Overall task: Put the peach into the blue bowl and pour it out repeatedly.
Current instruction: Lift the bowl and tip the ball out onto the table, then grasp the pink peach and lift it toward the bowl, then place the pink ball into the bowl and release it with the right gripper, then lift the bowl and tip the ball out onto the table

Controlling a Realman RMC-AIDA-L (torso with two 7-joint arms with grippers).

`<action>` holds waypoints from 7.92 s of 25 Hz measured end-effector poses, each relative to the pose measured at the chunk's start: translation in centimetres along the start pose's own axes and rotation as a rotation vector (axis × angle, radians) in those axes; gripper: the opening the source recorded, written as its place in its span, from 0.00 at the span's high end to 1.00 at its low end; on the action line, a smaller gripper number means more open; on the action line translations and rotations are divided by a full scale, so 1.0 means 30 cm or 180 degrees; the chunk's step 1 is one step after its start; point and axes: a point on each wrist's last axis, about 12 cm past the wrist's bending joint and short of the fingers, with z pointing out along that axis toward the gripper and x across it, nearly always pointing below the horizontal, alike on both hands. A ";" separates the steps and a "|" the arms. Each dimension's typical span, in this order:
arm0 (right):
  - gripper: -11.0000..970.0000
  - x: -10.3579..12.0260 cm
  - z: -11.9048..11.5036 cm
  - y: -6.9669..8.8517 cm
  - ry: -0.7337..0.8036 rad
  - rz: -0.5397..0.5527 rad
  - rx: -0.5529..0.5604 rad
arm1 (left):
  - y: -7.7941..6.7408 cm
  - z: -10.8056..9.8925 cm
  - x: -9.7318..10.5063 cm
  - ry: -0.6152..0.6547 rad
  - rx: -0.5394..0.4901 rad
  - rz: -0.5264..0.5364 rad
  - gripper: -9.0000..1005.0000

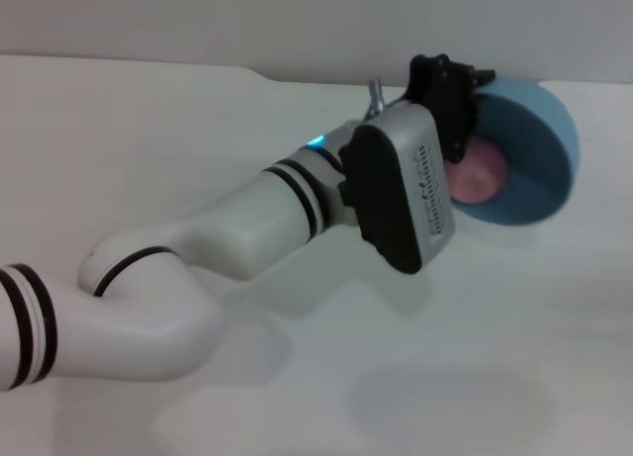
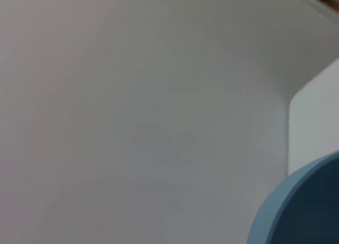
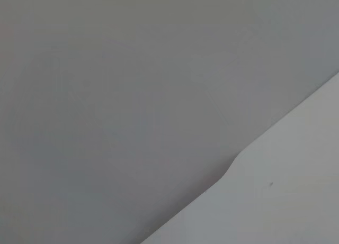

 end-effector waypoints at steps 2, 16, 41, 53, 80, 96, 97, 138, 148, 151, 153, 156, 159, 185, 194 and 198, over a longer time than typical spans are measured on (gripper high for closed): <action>0.52 0.002 -0.002 -0.001 -0.0001 0.0006 0.0001 | 0.010 -0.005 0.016 0.0083 -0.0109 0.0201 0.99; 0.51 -0.001 0.003 0.002 -0.0003 0.0000 -0.0009 | 0.002 -0.033 0.040 0.0260 -0.0334 0.0606 0.99; 0.48 0.024 0.476 0.315 0.1352 -0.1923 -0.0845 | 0.328 -0.031 0.318 0.1258 -0.0064 -0.3727 0.99; 0.41 0.077 0.640 0.478 0.1930 -0.2745 -0.1113 | 0.425 -0.233 0.465 0.2469 0.0341 -0.4609 0.99; 0.41 0.319 0.789 0.526 0.2325 -0.3631 -0.0874 | 0.438 -0.276 0.348 0.3257 0.0956 -0.4285 0.99; 0.45 0.331 0.771 0.507 0.2222 -0.3359 -0.0837 | 0.439 -0.266 0.347 0.3215 0.0926 -0.4230 0.99; 0.46 0.331 0.768 0.505 0.2222 -0.3350 -0.0840 | 0.435 -0.263 0.344 0.3219 0.0945 -0.4202 0.99; 0.93 0.191 0.522 0.522 0.1555 -0.2718 -0.2047 | 0.275 -0.038 0.104 0.3103 0.1943 -0.3667 0.99; 0.54 0.196 0.509 0.489 0.1817 -0.2545 -0.1820 | 0.280 -0.034 0.103 0.3090 0.1930 -0.3662 0.99; 0.50 0.181 0.504 0.487 0.1741 -0.2543 -0.1789 | 0.282 -0.031 0.100 0.3078 0.1923 -0.3654 0.99; 0.50 0.164 0.498 0.480 0.1647 -0.2507 -0.1749 | 0.283 -0.030 0.101 0.3069 0.1912 -0.3656 0.99; 0.49 0.116 0.478 0.458 0.1373 -0.2374 -0.1639 | 0.283 -0.029 0.105 0.3051 0.1881 -0.3668 0.99; 0.49 0.056 0.430 0.430 0.0907 -0.2077 -0.1583 | 0.284 -0.029 0.113 0.3015 0.1817 -0.3701 0.99; 0.49 0.041 -0.013 0.091 0.0445 -0.1028 -0.0578 | 0.290 0.017 0.145 0.1970 0.0887 -0.4050 0.99; 0.49 0.132 -0.033 0.055 0.0442 -0.0295 -0.0478 | 0.231 0.015 0.084 0.1945 0.1678 -0.2919 0.99; 0.49 0.174 -0.012 0.058 0.0475 -0.0021 -0.0537 | 0.154 0.013 0.066 0.1906 0.1807 -0.2389 0.99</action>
